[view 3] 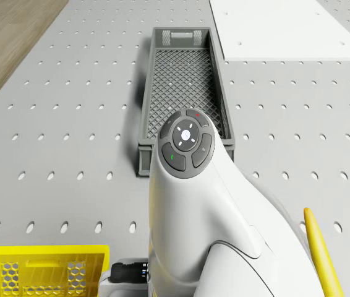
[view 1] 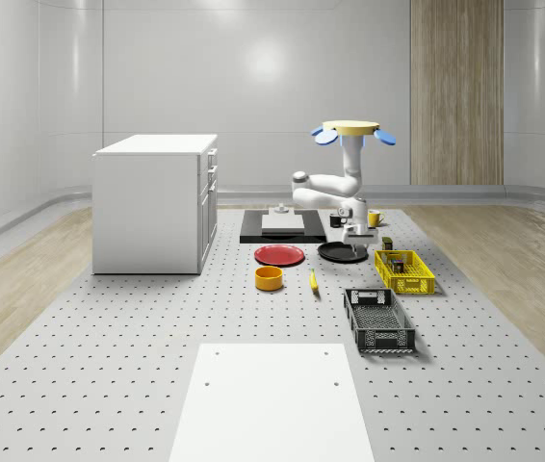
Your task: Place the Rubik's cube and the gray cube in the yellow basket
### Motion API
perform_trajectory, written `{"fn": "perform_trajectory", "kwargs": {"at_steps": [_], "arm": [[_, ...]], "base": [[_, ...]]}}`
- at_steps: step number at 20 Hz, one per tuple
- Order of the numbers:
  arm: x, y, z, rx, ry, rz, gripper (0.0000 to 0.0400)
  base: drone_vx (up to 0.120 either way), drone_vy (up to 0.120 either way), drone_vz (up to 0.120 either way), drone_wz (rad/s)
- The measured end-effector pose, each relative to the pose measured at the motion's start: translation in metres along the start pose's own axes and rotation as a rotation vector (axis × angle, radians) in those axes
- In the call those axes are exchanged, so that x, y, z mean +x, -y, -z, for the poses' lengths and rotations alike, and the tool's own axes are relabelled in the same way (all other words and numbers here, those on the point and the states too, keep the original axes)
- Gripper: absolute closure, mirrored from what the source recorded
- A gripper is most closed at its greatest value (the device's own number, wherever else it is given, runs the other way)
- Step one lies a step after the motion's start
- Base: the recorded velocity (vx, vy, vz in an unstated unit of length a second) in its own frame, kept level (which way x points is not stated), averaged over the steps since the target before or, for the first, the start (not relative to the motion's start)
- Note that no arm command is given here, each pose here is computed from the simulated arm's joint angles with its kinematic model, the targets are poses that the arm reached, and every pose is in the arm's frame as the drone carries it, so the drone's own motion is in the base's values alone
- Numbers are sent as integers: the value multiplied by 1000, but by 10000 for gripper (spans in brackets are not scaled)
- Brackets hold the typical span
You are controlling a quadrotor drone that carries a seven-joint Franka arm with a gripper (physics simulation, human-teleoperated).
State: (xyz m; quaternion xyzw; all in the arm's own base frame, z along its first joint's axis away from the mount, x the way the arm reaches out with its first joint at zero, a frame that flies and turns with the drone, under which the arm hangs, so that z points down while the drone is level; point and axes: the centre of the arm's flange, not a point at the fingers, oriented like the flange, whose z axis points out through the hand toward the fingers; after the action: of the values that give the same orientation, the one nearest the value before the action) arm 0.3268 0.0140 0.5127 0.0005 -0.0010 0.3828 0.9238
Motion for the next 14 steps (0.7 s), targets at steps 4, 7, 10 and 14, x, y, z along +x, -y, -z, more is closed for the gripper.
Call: {"fn": "perform_trajectory", "kwargs": {"at_steps": [4,7,10,14], "arm": [[0,0,0,0,0,0,150],[0,0,0,0,0,0,150],[0,0,0,0,0,0,150],[0,0,0,0,0,0,150]], "base": [[0,120,0,0],[0,120,0,0],[0,120,0,0],[0,120,0,0]]}}
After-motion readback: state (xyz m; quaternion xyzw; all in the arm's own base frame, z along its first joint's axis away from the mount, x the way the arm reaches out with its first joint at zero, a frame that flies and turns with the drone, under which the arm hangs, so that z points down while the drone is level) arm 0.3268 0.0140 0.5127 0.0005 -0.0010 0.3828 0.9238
